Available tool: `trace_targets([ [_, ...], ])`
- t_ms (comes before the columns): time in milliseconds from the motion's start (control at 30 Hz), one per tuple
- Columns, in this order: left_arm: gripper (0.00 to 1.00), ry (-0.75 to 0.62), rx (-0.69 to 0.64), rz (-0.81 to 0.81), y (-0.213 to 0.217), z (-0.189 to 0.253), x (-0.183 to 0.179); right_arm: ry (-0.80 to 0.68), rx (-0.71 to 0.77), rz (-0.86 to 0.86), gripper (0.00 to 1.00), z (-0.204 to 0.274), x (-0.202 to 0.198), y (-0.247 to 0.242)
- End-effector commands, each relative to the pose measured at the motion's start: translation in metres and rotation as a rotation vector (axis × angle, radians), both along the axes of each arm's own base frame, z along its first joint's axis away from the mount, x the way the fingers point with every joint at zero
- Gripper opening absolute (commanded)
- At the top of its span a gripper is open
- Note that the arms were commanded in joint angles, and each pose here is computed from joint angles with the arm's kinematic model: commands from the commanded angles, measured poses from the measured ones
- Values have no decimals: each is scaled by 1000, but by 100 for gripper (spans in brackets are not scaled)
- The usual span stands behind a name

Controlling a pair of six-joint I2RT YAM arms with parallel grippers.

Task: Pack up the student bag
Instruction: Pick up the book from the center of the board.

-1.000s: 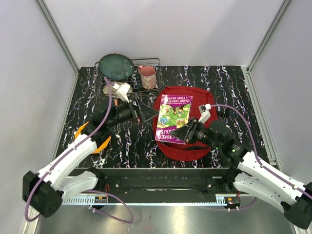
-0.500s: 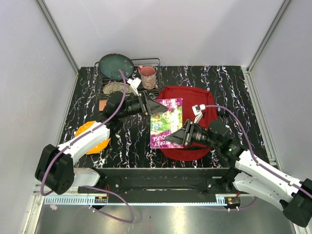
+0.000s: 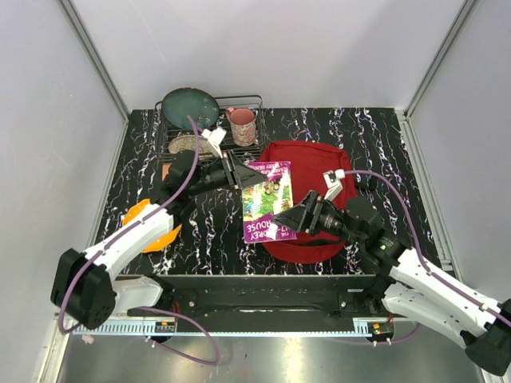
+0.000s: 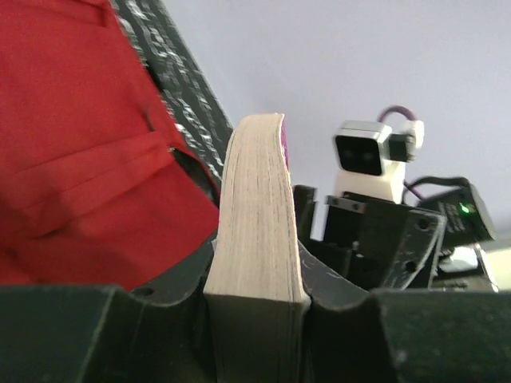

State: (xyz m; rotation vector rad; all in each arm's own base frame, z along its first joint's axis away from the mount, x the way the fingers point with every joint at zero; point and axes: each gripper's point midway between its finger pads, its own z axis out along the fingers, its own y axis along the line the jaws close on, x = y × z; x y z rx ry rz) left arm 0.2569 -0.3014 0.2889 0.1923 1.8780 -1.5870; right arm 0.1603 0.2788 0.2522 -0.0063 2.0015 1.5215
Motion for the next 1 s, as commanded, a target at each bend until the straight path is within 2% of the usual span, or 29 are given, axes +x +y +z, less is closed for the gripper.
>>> trace_targets([
  [0, 0, -55, -13, 268, 42, 27, 22, -41, 29, -200, 90, 23, 17, -28],
  [67, 0, 8, -66, 367, 61, 23, 33, -15, 48, -272, 92, 17, 21, -40],
  [133, 0, 33, -172, 455, 77, 39, 37, 17, 49, -294, 93, 5, 20, -44],
  [300, 0, 64, -313, 520, 90, 45, 36, 78, 173, -283, 95, 6, 17, -39],
  [400, 0, 69, -339, 549, 95, 45, 37, 91, 242, -234, 95, 8, 15, -28],
  [467, 0, 75, -356, 547, 95, 45, 36, 125, 242, -218, 95, -1, 18, -21],
  [733, 0, 120, -368, 566, 96, 32, 37, 95, 273, -183, 95, 14, 32, 0],
  [767, 0, 125, -366, 564, 95, 31, 38, 106, 262, -182, 95, 9, 34, 4],
  [800, 0, 118, -360, 557, 93, 31, 37, 97, 278, -176, 86, 14, 35, 6],
  [900, 0, 122, -352, 540, 86, 28, 37, 108, 287, -167, 76, 14, 38, 13],
  [967, 0, 129, -352, 539, 83, 24, 38, 120, 292, -159, 74, 11, 39, 18],
])
